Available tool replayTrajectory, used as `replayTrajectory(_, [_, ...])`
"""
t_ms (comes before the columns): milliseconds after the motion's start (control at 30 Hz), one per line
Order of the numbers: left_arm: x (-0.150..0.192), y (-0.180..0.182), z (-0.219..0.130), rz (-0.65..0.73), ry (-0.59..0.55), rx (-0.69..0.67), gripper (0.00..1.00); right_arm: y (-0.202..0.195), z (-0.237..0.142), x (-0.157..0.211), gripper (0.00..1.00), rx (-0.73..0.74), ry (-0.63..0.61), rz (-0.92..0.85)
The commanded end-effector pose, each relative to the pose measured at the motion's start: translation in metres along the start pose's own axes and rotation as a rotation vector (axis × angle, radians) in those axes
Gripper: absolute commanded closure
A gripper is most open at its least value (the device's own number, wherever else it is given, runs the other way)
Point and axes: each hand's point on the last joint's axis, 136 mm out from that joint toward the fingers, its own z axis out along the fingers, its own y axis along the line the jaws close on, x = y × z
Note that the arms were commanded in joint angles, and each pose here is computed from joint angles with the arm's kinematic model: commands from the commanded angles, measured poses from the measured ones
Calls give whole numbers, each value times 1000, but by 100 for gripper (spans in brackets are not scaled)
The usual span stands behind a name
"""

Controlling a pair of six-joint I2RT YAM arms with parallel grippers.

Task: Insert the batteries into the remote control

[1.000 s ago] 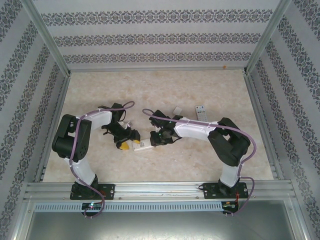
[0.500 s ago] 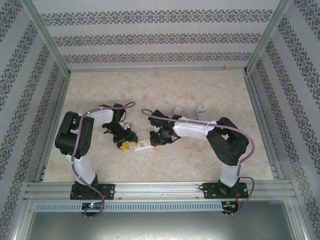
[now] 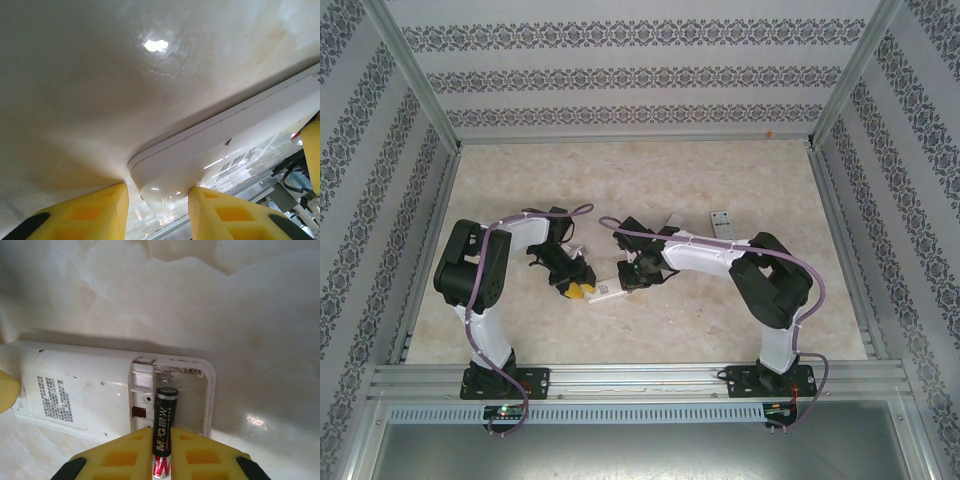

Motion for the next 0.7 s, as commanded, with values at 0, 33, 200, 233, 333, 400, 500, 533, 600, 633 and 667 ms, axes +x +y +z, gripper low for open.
replayTrajectory(0, [-8, 43, 25, 13, -8, -193, 63, 10, 8, -20, 86, -6, -64, -74])
replayTrajectory(33, [-9, 43, 25, 15, -11, -195, 63, 11, 6, -21, 87, -7, -65, -83])
replayTrajectory(200, [-12, 42, 23, 18, -25, -198, 63, 22, -7, -25, 89, -62, -115, -147])
replayTrajectory(233, [-12, 41, 23, 17, -27, -196, 63, 24, -10, -26, 88, -73, -126, -159])
replayTrajectory(333, [-14, 41, 23, 17, -28, -195, 63, 27, -13, -26, 89, -87, -134, -189])
replayTrajectory(400, [-14, 40, 23, 17, -28, -192, 63, 26, -12, -24, 89, -82, -123, -194])
replayTrajectory(500, [-14, 39, 23, 18, -27, -187, 63, 25, -11, -21, 89, -87, -110, -191])
replayTrajectory(533, [-13, 39, 23, 16, -26, -186, 63, 27, -11, -20, 89, -92, -109, -190])
replayTrajectory(600, [-13, 39, 23, 17, -25, -185, 63, 26, -11, -19, 89, -95, -110, -188])
replayTrajectory(633, [-13, 39, 24, 17, -25, -184, 63, 27, -12, -19, 89, -97, -112, -195])
replayTrajectory(667, [-13, 39, 23, 17, -26, -183, 63, 26, -12, -19, 90, -97, -117, -201])
